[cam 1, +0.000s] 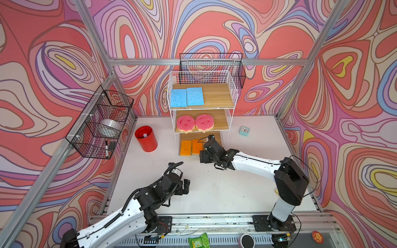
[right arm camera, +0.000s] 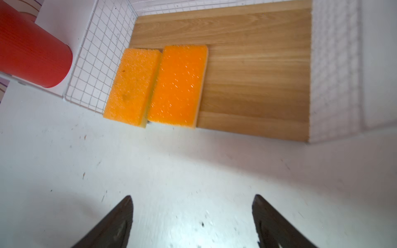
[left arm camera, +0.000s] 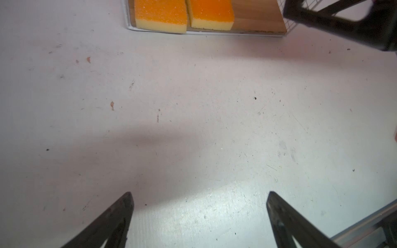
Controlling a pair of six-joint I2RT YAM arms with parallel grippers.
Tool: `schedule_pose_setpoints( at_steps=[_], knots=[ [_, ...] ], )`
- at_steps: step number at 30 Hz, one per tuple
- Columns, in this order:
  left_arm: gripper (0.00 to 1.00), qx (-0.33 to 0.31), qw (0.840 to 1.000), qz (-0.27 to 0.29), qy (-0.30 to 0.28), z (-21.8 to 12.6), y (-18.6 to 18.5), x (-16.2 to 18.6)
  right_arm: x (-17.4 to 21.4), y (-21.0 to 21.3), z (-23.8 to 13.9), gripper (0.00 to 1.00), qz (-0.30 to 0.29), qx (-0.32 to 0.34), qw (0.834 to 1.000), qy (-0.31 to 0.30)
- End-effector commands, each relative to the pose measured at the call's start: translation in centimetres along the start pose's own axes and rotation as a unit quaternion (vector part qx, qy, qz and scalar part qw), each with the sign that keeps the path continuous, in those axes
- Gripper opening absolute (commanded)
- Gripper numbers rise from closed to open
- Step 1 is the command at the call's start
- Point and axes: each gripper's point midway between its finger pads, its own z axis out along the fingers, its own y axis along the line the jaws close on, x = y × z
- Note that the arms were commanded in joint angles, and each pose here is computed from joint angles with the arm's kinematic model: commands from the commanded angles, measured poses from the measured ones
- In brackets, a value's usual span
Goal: Place and organize the cleaning sponges onto the shelf
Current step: 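Withdraw the right gripper and move it over the yellow sponge on the table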
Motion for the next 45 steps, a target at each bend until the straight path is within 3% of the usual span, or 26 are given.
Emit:
schedule_pose_setpoints(
  at_steps=[1, 5, 9, 15, 21, 30, 37, 40, 45],
  knots=[
    [0.99, 0.023, 0.998, 0.046, -0.034, 0.2, -3.6, -1.7, 3.6, -4.7, -3.4, 0.9, 0.037, 0.058, 0.997, 0.036],
    [1.0, 0.041, 0.995, 0.085, -0.037, 1.4, -8.0, -2.4, 6.2, -9.8, -9.4, 0.89, 0.077, 0.125, 0.988, 0.053],
    [1.0, 0.078, 0.992, 0.09, -0.04, 3.0, -11.4, -2.7, 6.2, -14.6, -15.1, 0.93, 0.131, 0.19, 0.972, 0.043],
    [1.0, 0.117, 0.987, 0.103, -0.04, 4.2, -14.5, -3.2, 6.1, -24.2, -19.9, 0.98, 0.295, 0.253, 0.921, 0.008],
    [1.0, 0.139, 0.984, 0.104, -0.038, 3.4, -15.0, -3.1, 7.7, -31.2, -19.0, 0.98, 0.433, 0.277, 0.858, 0.02],
    [1.0, 0.145, 0.983, 0.104, -0.039, 1.6, -14.3, -3.3, 8.7, -34.1, -19.2, 0.96, 0.449, 0.343, 0.825, 0.018],
    [1.0, 0.135, 0.985, 0.107, -0.03, 1.3, -13.6, -3.0, 11.5, -35.9, -19.0, 0.96, 0.54, 0.382, 0.75, -0.002],
    [1.0, 0.135, 0.985, 0.106, -0.026, 1.1, -13.6, -3.0, 12.6, -36.6, -19.0, 0.96, 0.55, 0.402, 0.732, 0.005],
    [0.99, 0.129, 0.986, 0.102, -0.026, 1.1, -13.3, -2.9, 15.1, -37.4, -16.8, 0.96, 0.575, 0.386, 0.72, 0.037]
  ],
)
